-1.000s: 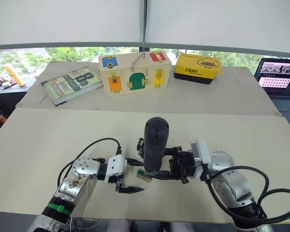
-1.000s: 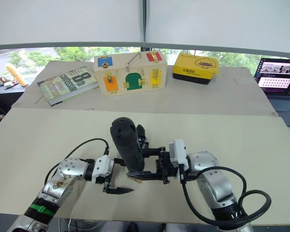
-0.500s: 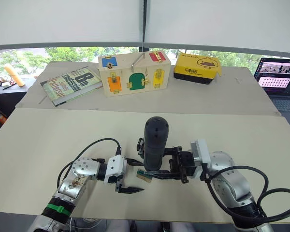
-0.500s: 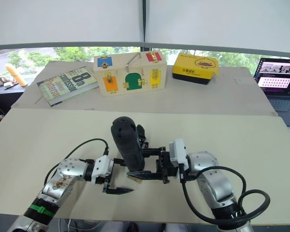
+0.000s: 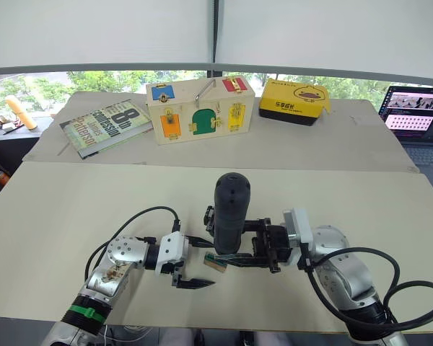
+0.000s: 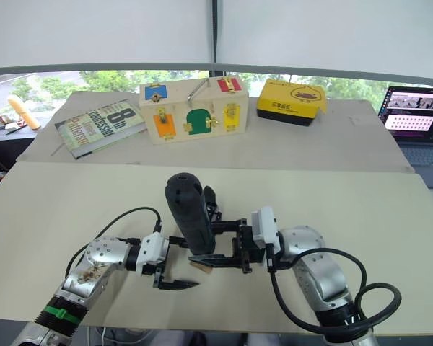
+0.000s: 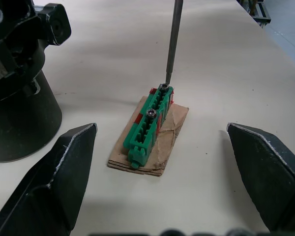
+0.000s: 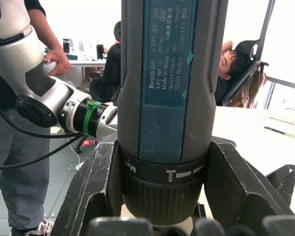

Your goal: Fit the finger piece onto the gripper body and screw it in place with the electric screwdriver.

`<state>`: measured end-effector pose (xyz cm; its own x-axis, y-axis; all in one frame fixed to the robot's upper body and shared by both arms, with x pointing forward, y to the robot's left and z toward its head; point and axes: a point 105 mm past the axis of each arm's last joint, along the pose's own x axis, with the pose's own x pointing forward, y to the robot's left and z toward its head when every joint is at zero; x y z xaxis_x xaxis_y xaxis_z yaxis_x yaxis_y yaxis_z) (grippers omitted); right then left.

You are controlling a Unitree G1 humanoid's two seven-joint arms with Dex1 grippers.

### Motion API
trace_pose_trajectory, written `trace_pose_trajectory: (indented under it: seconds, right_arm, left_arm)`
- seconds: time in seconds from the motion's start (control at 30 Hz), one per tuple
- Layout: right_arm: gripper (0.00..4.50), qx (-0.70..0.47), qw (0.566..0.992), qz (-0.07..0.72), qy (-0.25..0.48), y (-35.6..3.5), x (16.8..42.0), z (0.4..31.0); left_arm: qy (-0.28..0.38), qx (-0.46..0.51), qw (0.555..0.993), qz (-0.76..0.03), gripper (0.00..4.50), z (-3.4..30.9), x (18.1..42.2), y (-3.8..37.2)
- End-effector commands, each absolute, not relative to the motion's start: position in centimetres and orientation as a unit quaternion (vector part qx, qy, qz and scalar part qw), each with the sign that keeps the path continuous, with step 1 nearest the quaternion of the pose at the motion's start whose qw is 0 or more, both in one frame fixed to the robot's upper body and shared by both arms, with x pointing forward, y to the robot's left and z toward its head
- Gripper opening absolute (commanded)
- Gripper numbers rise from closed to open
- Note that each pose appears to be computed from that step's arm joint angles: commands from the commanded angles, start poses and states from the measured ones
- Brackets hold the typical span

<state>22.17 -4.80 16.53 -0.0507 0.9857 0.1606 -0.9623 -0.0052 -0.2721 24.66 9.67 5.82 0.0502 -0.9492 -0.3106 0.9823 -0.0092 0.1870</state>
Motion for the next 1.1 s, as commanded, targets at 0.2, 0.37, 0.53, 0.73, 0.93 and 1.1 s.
trace_pose_trajectory:
  seconds: [0.2,0.37,0.53,0.73,0.93,1.1]
  right_arm:
    - [1.90,-0.045,0.679,0.709,-0.185,-4.57,21.55,17.33]
    - [1.90,-0.048,0.680,0.708,-0.184,-4.69,21.63,17.32]
    - [1.90,-0.046,0.679,0.709,-0.185,-4.64,21.55,17.43]
    - [1.90,-0.043,0.677,0.711,-0.185,-4.59,21.43,17.47]
    - [1.90,-0.040,0.676,0.712,-0.186,-4.58,21.37,17.56]
    - [1.90,-0.037,0.675,0.714,-0.179,-4.55,21.33,17.43]
  left_arm:
    - [0.078,0.166,0.701,-0.690,4.50,4.15,23.88,9.96]
    - [0.078,0.166,0.701,-0.689,4.50,4.09,23.84,9.98]
    - [0.079,0.165,0.701,-0.689,4.50,4.06,23.79,9.99]
    - [0.079,0.165,0.702,-0.688,4.50,4.02,23.78,10.04]
    - [0.079,0.164,0.702,-0.689,4.50,4.01,23.75,10.02]
    - [0.080,0.163,0.702,-0.689,4.50,3.99,23.76,10.00]
